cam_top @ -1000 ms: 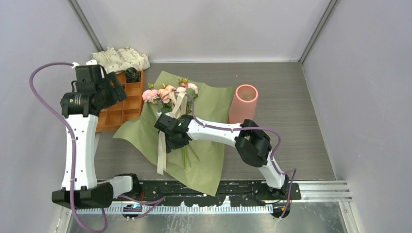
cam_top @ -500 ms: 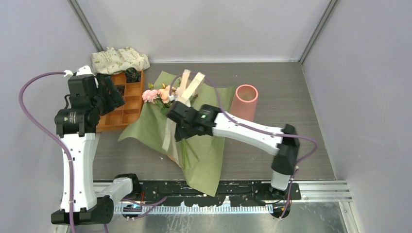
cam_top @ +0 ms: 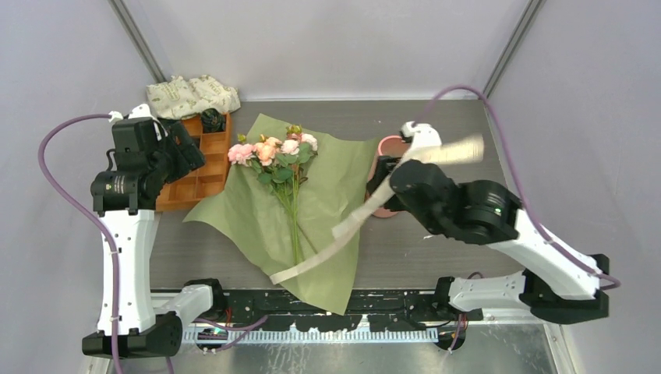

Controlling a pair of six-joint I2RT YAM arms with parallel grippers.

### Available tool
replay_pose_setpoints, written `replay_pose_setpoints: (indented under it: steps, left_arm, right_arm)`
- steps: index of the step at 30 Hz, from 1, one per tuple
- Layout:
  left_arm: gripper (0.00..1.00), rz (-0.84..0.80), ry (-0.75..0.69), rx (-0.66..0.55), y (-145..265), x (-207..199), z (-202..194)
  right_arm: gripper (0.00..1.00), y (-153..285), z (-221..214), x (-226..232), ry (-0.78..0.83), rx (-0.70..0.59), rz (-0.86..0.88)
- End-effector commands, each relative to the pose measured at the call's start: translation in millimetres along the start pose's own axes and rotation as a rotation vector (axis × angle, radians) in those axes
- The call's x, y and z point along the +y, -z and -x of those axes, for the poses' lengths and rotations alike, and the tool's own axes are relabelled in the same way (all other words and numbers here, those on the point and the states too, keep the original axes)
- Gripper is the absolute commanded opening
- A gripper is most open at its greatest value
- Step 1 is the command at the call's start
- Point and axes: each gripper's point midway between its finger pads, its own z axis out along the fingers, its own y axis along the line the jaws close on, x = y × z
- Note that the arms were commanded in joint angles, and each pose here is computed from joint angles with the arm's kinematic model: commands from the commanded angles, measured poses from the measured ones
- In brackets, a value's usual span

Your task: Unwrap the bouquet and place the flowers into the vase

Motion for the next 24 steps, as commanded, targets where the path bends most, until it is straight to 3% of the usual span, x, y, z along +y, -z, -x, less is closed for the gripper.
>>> replay_pose_setpoints:
  steps: [1, 7, 12, 19, 24]
  left_arm:
    - [0.76, -0.086, 0.019, -0.055, -1, -19, 18]
    - [0.76, -0.101, 0.012, -0.046, -8, -25, 18]
    - [0.76, -0.128, -0.002, -0.028, -15, -36, 15]
    - [0.75, -0.176, -0.097, -0.022, -17, -73, 6]
    - [0.75, -0.186, -0.119, -0.016, -20, -80, 2]
  right_arm:
    - [0.63, 23, 9, -53, -0.107, -0.099, -0.141]
    - [0.63, 48, 14, -88, -0.245, -0.184, -0.156]
    - [0.65, 50, 10, -101, -0.231, -0.181, -0.213]
    - [0.65, 24, -17, -103, 0.024, -0.012, -0.454]
    - [0.65, -13, -62, -72, 0.207, 0.219, -0.449]
